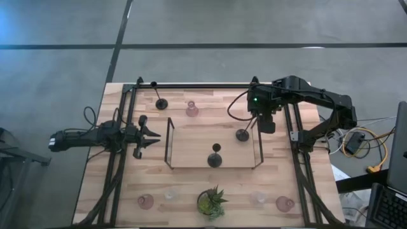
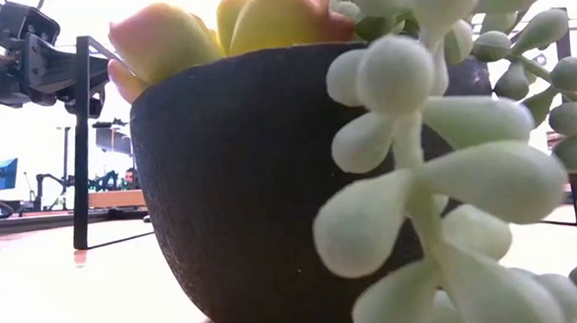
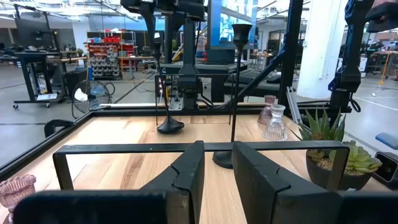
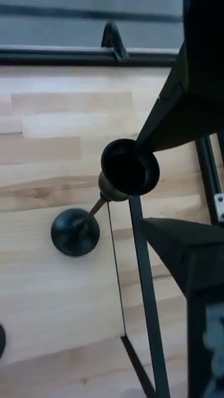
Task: Pick & Place candle stick holders
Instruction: Put the right black candle holder on the shelf, then put the black candle holder on the shelf
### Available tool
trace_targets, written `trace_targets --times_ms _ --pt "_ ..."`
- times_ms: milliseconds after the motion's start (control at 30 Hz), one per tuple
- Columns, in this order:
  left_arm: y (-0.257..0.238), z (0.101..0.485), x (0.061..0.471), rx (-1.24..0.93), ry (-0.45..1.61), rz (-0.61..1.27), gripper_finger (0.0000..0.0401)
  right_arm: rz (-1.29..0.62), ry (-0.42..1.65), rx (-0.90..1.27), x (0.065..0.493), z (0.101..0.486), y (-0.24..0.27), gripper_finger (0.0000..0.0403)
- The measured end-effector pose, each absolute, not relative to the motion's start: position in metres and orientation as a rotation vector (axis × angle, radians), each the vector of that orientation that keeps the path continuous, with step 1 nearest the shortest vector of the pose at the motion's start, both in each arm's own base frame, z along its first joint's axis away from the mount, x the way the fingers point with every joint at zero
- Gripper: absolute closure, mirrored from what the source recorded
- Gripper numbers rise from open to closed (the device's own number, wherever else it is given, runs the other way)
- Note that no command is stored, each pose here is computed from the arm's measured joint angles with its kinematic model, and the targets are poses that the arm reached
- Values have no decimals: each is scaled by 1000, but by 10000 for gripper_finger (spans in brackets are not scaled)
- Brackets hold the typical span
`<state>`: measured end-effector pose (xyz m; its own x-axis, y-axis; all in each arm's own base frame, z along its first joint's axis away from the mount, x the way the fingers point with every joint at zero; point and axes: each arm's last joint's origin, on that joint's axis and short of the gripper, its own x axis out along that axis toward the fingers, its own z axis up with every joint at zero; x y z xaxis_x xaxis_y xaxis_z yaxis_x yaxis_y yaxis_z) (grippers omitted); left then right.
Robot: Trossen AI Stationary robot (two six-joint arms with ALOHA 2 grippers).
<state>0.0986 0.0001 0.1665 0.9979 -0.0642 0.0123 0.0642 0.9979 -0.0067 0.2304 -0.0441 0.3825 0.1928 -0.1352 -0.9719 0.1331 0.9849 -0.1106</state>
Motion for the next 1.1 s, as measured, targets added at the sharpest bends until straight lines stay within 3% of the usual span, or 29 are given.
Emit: trace_targets --times_ms 200,400,733,933,1100 --pt "0 167 99 -7 -12 -64 314 -167 1347 27 231 385 -43 190" --pt "0 166 99 -7 -12 -64 314 -168 1302 56 230 395 -42 181" --pt "0 167 99 -7 -12 -64 314 -173 1178 -11 226 423 -42 201" --pt "0 167 99 -7 -13 -65 314 -348 1007 -111 223 455 -47 220" --pt "0 167 99 -7 -12 -64 314 -379 886 -120 216 478 -46 237"
